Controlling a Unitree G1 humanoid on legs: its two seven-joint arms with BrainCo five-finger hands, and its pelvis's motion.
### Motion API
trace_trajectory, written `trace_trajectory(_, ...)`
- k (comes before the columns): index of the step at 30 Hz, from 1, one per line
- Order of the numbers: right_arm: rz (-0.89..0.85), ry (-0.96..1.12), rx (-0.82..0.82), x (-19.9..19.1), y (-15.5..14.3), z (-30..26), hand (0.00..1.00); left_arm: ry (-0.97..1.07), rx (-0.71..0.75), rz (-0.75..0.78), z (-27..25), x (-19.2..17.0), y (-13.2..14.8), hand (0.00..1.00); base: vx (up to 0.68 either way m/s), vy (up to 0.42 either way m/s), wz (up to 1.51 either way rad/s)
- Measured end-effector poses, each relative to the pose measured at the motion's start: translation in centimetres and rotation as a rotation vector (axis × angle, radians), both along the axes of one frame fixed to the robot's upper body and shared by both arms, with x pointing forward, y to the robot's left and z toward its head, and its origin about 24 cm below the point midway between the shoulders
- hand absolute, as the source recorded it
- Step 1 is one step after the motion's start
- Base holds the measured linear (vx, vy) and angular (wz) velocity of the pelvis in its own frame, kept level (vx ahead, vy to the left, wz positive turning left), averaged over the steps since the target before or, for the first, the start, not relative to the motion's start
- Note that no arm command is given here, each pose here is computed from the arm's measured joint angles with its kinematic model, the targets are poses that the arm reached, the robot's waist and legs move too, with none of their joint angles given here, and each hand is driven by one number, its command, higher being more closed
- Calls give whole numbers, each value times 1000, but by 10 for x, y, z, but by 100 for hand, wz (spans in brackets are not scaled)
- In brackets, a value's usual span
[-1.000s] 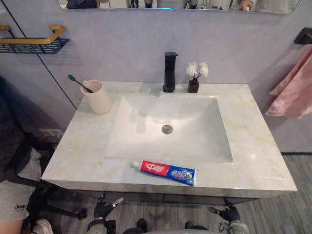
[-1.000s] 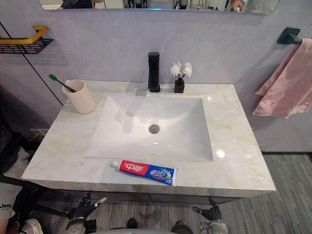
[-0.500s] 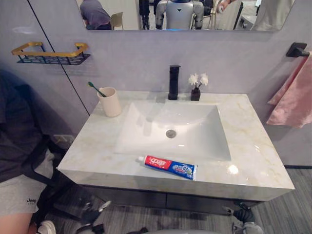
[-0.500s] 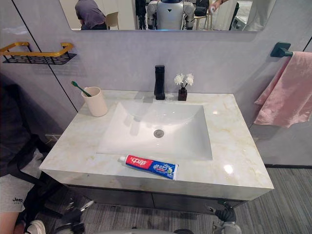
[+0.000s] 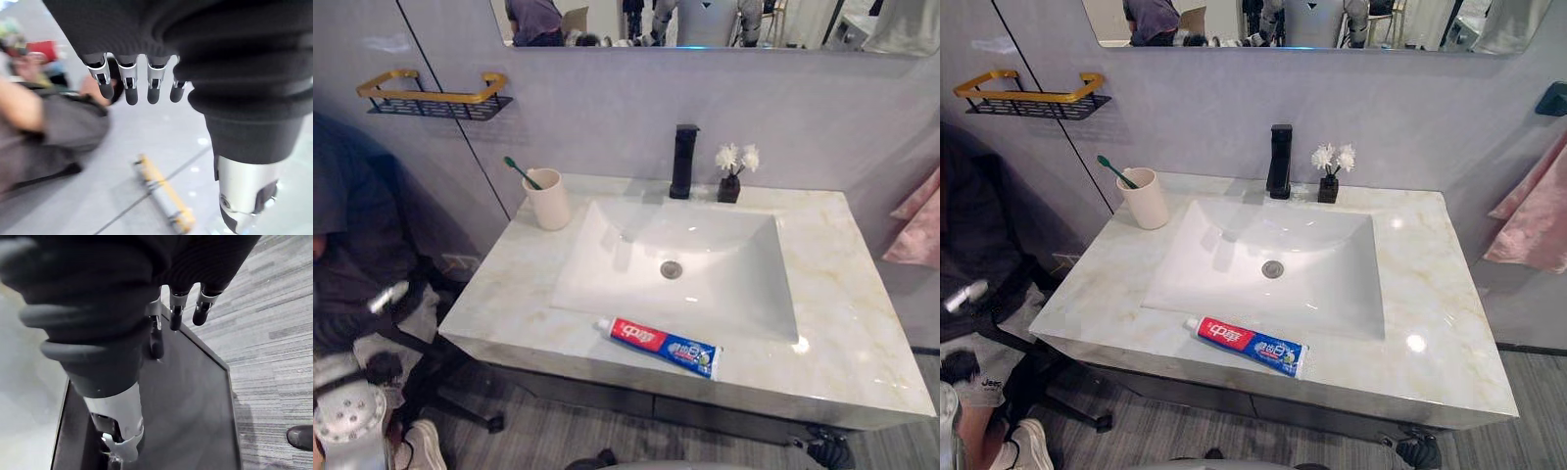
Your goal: Organize washtable
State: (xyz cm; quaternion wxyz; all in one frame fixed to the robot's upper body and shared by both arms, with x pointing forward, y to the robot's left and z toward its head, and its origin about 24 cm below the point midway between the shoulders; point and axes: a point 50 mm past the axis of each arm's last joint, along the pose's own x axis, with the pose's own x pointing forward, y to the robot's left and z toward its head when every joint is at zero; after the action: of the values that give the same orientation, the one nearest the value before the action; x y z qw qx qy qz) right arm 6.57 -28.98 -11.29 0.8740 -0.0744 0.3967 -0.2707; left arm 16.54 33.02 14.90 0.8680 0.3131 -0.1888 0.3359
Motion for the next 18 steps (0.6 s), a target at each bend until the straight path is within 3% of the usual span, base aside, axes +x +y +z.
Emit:
trace_trajectory(2,4,0,-9,0,-2,1,0,-78,130,-98,25,11,-25,0,-21,-18,14)
trace_trajectory(6,47,-2,-1,4,-1,2,0,-147,372,-502,47,33,-109,0,-63,-15,8)
trace_trajectory(11,131,1,22,14,10,-1,0,-51,485,-951,25,47,-186,0,-65,-11,-2)
trace_trajectory(13,171,2,34,18,14,-2,0,54,507,-1051,6,50,-201,0,-26,-3,-8)
trace_trajectory(18,224,-4,53,27,22,-3,0,262,553,-1121,-28,55,-205,0,16,-21,-17)
